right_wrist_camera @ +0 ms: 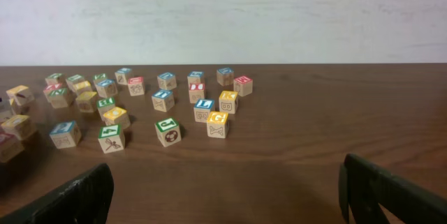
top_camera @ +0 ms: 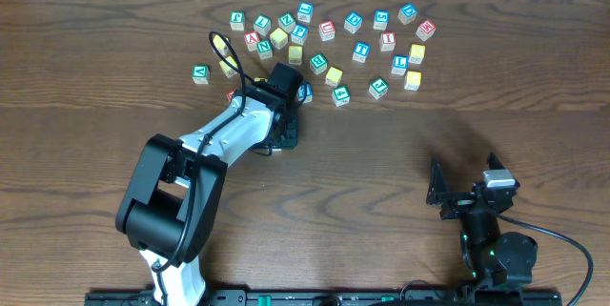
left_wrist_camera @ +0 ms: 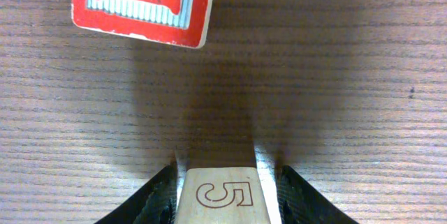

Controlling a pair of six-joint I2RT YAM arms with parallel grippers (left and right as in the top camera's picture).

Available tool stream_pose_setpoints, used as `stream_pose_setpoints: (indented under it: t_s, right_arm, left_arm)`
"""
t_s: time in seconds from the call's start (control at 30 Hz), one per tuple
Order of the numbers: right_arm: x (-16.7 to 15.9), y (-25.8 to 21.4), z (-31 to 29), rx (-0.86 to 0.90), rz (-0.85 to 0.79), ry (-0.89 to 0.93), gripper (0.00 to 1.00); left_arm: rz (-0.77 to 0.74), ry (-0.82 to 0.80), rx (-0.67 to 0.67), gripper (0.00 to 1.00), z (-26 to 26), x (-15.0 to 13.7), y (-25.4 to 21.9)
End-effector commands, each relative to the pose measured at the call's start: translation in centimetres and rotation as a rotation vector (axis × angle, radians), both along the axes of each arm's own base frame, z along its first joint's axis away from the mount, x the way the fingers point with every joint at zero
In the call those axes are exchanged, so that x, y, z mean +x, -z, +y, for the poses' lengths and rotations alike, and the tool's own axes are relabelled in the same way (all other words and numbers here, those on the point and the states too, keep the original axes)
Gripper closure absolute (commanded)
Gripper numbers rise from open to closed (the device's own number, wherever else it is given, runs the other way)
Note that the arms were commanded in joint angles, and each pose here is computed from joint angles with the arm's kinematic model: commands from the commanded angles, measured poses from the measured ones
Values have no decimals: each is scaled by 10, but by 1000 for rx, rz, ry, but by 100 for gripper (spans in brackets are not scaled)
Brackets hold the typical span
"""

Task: Spell out ROBOT
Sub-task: 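Carry the R block toward the open table and set it down, then move the left gripper back to the pile over the yellow O block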

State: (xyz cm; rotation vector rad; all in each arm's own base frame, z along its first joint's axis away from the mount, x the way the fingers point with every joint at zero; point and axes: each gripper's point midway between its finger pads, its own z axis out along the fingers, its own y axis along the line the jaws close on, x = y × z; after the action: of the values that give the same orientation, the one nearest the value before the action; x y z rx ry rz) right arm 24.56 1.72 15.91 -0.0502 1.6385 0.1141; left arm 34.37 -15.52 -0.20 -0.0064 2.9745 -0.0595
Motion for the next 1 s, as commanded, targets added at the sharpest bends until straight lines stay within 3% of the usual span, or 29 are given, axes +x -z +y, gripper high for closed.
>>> stream_pose_setpoints:
  t_s: [0.0, 0.6, 0.97]
  right_arm:
    - [0, 1, 1, -15, -1, -4, 1]
    - [0, 1, 1, -15, -1, -4, 1]
    - [0, 1, 1, -15, -1, -4, 1]
  left_arm:
    - [-20, 25, 1, 54, -1, 3, -9]
    - [-174, 53, -19, 48, 2, 18, -93]
    - [-317, 69, -10, 48, -3, 56, -164]
